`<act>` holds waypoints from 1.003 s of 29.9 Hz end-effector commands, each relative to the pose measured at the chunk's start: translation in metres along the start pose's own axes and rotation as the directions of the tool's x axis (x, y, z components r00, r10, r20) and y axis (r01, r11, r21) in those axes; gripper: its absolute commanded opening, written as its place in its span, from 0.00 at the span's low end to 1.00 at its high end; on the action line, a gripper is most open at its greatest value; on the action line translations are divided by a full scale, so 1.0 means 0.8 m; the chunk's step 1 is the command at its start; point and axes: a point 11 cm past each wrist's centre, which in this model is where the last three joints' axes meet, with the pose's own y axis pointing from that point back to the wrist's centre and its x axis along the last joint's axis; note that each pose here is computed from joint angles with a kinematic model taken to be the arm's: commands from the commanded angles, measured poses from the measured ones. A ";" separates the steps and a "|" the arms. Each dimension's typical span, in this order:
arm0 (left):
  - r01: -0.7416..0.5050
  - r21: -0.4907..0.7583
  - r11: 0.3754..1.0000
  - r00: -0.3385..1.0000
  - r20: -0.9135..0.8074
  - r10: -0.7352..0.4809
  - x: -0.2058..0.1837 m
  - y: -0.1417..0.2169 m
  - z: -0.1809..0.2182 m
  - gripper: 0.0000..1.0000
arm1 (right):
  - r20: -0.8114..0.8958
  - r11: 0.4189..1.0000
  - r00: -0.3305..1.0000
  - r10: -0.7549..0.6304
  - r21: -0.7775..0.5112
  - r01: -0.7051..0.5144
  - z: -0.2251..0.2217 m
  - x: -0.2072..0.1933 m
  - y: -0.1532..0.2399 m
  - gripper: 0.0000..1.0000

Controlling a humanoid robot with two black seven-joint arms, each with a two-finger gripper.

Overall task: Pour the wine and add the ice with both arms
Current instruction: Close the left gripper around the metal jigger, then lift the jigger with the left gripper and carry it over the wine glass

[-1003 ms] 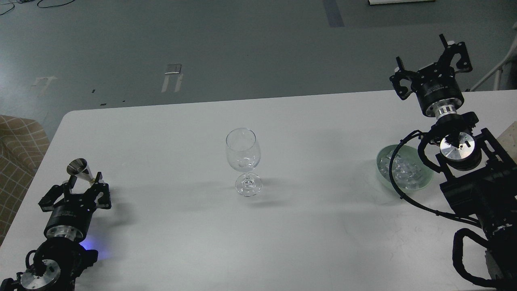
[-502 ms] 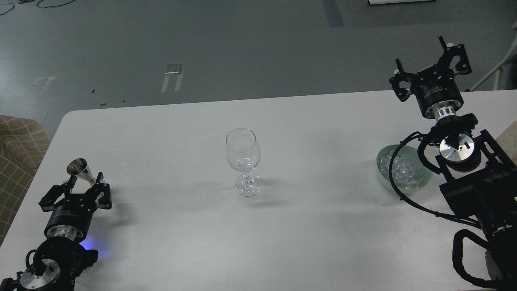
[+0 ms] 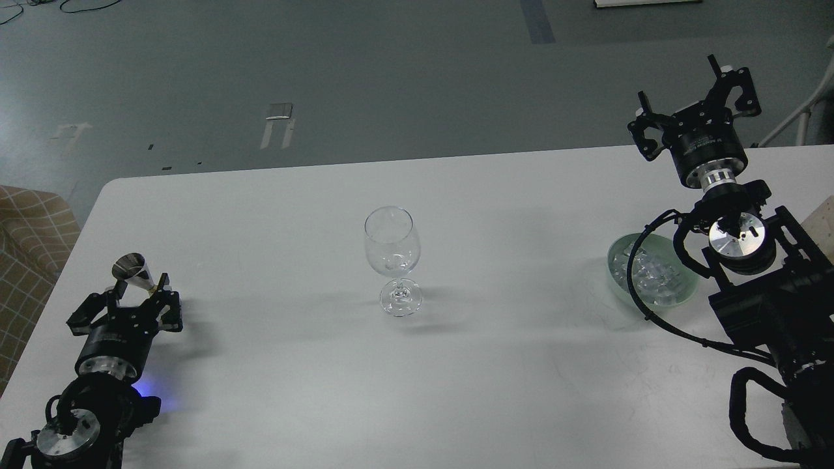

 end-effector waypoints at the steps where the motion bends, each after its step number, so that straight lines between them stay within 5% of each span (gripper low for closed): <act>1: 0.000 0.001 1.000 1.000 -0.003 0.000 0.000 -0.002 -0.001 0.59 | -0.001 1.000 1.000 -0.003 0.002 0.003 -0.001 -0.002 -0.001 1.00; 19: 0.000 0.002 1.000 1.000 -0.011 0.000 0.001 -0.010 -0.003 0.47 | -0.003 1.000 1.000 0.003 0.000 -0.003 -0.001 0.000 -0.001 1.00; 23: 0.019 0.001 1.000 1.000 -0.007 -0.019 -0.001 -0.009 -0.003 0.34 | -0.003 1.000 1.000 0.002 -0.001 -0.002 0.000 0.000 -0.001 1.00; 30: 0.054 -0.003 0.999 0.999 -0.002 -0.054 -0.004 -0.006 0.000 0.32 | -0.003 1.000 1.000 0.004 -0.002 -0.004 0.000 0.001 -0.001 1.00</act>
